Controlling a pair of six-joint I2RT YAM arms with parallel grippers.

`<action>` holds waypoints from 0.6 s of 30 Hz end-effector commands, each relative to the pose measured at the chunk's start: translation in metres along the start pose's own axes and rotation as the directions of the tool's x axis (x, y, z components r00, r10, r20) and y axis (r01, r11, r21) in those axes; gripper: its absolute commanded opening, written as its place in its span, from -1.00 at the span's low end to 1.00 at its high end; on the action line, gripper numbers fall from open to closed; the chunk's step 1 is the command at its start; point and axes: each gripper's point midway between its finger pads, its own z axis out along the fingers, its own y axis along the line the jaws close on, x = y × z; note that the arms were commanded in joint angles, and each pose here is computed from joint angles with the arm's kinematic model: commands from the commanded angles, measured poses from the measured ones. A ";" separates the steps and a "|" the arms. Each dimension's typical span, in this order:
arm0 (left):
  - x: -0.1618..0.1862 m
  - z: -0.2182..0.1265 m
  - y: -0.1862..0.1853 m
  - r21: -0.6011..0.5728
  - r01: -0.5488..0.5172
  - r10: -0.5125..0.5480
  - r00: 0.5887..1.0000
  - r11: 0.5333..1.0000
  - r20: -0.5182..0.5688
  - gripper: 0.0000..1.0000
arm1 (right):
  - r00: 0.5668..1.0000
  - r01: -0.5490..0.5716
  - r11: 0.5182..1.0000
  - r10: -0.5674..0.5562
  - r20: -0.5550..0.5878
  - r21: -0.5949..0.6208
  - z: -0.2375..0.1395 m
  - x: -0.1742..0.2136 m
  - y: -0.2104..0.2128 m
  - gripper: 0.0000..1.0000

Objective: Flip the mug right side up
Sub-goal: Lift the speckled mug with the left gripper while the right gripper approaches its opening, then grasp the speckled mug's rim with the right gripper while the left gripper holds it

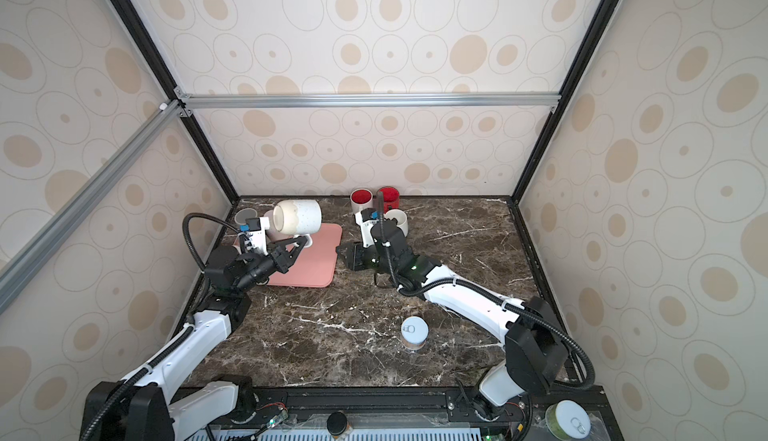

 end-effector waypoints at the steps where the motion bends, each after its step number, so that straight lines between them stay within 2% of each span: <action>1: -0.050 -0.012 -0.078 0.316 -0.149 0.099 0.981 0.937 0.166 -1.00 | 0.992 -0.097 0.962 0.114 0.053 -0.257 -0.007 -0.022 0.025 -0.07; 6: -0.056 -0.013 -0.098 0.464 -0.097 0.037 0.990 0.880 0.138 -1.00 | 0.988 -0.115 0.895 0.146 0.041 -0.432 -0.004 -0.027 0.047 -0.08; 11: -0.063 -0.016 -0.110 0.551 -0.059 -0.010 0.993 0.833 0.121 -1.00 | 0.982 -0.131 0.778 0.186 0.025 -0.614 0.003 -0.036 0.071 -0.08; 14: -0.064 -0.019 -0.113 0.573 -0.047 -0.027 0.992 0.818 0.121 -1.00 | 0.983 -0.109 0.759 0.180 0.046 -0.642 0.004 -0.042 0.076 -0.08; 18: -0.062 -0.019 -0.114 0.589 -0.025 -0.046 0.993 0.808 0.106 -1.00 | 0.987 -0.061 0.755 0.144 0.075 -0.653 -0.001 -0.047 0.083 -0.08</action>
